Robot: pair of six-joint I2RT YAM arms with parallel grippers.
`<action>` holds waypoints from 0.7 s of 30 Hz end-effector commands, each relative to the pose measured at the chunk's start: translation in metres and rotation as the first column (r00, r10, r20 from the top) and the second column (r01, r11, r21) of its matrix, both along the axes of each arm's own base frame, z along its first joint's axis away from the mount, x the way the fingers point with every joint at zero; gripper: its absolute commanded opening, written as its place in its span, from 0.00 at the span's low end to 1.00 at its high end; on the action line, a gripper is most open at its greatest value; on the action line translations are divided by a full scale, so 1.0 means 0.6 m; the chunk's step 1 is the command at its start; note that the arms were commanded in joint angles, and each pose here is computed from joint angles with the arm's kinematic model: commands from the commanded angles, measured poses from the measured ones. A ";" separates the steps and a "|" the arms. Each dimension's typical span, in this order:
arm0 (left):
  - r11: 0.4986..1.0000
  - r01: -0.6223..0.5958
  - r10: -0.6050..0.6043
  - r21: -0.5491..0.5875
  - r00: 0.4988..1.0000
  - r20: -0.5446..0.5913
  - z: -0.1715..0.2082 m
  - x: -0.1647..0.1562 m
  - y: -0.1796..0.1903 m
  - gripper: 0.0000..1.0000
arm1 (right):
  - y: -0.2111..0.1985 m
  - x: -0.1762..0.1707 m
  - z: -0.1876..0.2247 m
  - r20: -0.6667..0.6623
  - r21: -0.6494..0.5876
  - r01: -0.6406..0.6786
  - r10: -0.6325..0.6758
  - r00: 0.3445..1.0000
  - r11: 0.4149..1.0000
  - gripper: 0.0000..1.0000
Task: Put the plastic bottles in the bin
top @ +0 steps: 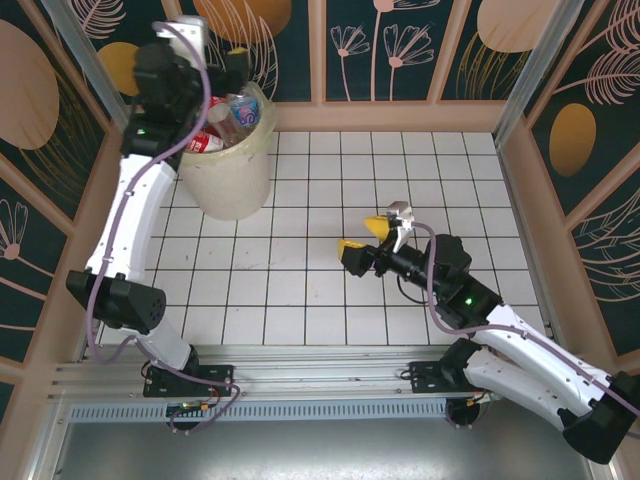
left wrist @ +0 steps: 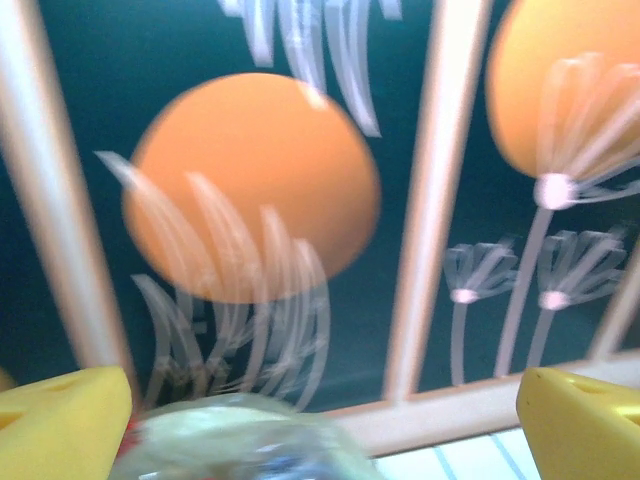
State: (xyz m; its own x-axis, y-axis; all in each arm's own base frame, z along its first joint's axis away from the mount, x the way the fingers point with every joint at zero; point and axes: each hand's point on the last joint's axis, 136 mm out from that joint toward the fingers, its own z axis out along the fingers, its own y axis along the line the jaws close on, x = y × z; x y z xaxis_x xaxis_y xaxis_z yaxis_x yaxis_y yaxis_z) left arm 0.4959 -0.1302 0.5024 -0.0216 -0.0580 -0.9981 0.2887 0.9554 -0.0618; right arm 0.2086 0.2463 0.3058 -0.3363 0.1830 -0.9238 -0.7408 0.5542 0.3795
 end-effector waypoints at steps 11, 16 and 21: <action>0.963 0.265 -0.264 -0.051 0.964 0.035 -0.049 -0.056 -0.214 0.99 | -0.092 0.065 0.032 0.072 -0.044 0.381 -0.377 0.923 0.924 0.99; 0.927 0.365 -0.365 -0.082 0.931 0.020 -0.086 -0.104 -0.230 0.99 | -0.121 0.079 0.017 0.118 -0.072 0.471 -0.461 0.879 0.879 0.99; 0.918 0.375 -0.380 -0.131 0.925 -0.013 -0.150 -0.149 -0.210 0.98 | -0.146 0.090 -0.003 0.130 -0.036 0.530 -0.522 0.843 0.847 0.99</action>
State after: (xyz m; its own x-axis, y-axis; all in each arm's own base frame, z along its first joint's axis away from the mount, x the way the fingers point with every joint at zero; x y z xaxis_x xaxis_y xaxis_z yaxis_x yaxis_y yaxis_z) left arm 0.4281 -0.2650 0.3804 -0.1903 -0.0594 -0.9799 0.5877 0.7926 -0.1622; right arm 0.2569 0.1736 0.3033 -0.1660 0.2212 -0.9610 -0.4173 0.8672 0.2716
